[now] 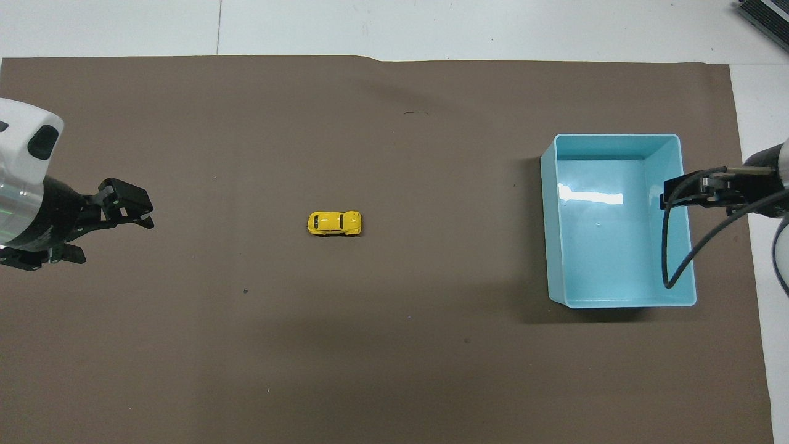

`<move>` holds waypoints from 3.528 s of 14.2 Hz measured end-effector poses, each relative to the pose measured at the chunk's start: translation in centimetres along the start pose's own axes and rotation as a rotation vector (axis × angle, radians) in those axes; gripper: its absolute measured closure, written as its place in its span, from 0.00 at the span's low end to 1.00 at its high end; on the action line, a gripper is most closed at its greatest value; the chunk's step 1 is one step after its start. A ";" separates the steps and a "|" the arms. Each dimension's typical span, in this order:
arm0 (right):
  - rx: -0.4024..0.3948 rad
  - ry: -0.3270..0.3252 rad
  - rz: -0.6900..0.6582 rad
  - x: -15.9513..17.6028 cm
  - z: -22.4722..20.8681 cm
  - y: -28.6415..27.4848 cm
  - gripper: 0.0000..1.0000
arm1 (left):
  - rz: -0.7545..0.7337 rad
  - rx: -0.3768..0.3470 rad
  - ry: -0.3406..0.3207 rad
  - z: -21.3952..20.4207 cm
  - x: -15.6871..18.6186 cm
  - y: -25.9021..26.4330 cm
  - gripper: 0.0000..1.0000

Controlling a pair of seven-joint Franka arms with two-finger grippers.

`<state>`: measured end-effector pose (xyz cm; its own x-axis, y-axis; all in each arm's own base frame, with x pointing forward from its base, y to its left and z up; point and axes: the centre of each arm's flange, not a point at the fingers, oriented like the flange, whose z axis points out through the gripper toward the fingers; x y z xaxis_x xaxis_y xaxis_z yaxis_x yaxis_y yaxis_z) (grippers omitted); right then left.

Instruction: Wind up and store yellow beetle car

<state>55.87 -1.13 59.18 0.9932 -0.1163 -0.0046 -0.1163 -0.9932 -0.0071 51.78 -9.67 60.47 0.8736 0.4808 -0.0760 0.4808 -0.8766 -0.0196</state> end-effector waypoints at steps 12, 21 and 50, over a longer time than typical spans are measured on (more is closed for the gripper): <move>0.000 0.000 0.000 0.0 0.0 0.0 0.00 | -0.739 -0.100 0.015 4.5 -4.0 7.3 0.00; 0.000 0.000 0.000 0.0 0.0 0.0 0.00 | -1.041 -0.148 -0.025 12.7 -6.9 15.5 0.00; 0.000 0.000 0.000 0.0 0.0 0.0 0.00 | -1.157 -0.128 0.014 30.0 -5.7 21.6 0.52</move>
<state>55.87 -1.13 59.18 0.9932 -0.1163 -0.0046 -0.1163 -0.9932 -0.0071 54.94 -31.92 30.57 -0.0919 0.9935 -0.0673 0.9951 0.0941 0.0305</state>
